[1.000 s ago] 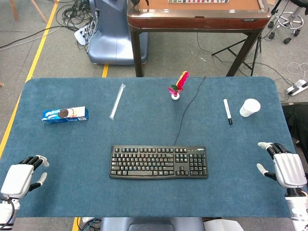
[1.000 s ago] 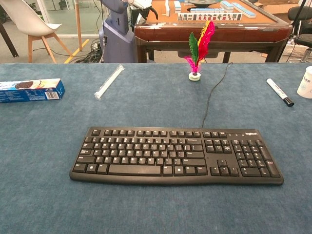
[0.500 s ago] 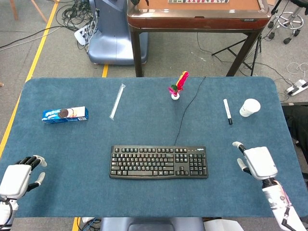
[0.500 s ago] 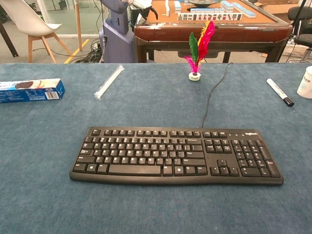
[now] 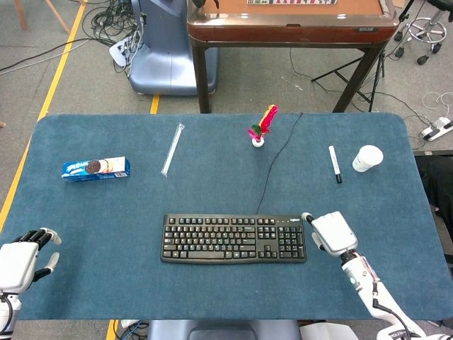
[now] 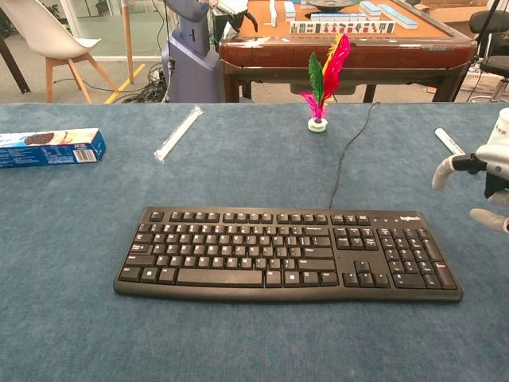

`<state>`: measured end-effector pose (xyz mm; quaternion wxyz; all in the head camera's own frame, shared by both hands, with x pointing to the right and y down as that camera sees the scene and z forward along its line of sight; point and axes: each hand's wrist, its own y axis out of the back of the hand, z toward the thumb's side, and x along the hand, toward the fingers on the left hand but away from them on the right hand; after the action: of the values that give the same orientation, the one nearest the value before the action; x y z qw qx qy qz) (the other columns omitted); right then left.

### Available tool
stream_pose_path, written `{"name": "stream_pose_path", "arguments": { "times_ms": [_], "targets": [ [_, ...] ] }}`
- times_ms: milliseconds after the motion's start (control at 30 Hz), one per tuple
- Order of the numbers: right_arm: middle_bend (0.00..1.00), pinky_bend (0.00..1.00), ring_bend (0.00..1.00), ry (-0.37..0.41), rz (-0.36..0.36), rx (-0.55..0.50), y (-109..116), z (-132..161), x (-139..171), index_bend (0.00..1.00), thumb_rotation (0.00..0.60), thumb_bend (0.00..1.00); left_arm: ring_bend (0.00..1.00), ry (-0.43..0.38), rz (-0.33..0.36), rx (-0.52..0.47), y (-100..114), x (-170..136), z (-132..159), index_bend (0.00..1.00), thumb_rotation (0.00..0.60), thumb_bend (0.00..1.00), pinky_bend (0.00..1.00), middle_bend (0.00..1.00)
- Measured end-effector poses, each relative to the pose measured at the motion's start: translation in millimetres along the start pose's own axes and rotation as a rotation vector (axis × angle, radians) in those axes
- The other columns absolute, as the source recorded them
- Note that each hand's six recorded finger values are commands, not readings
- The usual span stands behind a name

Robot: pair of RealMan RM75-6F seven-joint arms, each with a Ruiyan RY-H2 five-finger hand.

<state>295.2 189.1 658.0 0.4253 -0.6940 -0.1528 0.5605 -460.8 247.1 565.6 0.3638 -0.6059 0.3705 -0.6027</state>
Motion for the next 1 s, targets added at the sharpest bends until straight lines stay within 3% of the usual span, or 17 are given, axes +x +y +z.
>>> {"name": "stream_pose_path", "arguments": {
  "times_ms": [200, 367, 1000],
  "targets": [
    [1.0, 1.0, 1.0, 0.029, 0.039, 0.003, -10.8, 10.3, -8.8, 0.31, 0.6, 0.82, 0.36, 0.016, -0.009, 0.021, 0.1, -0.3, -1.8, 0.48, 0.6, 0.33, 0.49, 0.39],
    [1.0, 1.0, 1.0, 0.048, 0.07, 0.005, -18.9, 16.8, -15.4, 0.31, 0.6, 0.98, 0.36, 0.029, -0.013, 0.025, 0.3, -0.1, -3.6, 0.48, 0.6, 0.33, 0.49, 0.39],
    [1.0, 1.0, 1.0, 0.073, 0.108, -0.011, -33.8, 27.0, -24.8, 0.31, 0.6, 1.0, 0.36, 0.038, -0.011, 0.039, 2.9, -0.2, -7.1, 0.48, 0.6, 0.33, 0.49, 0.39]
  ]
}}
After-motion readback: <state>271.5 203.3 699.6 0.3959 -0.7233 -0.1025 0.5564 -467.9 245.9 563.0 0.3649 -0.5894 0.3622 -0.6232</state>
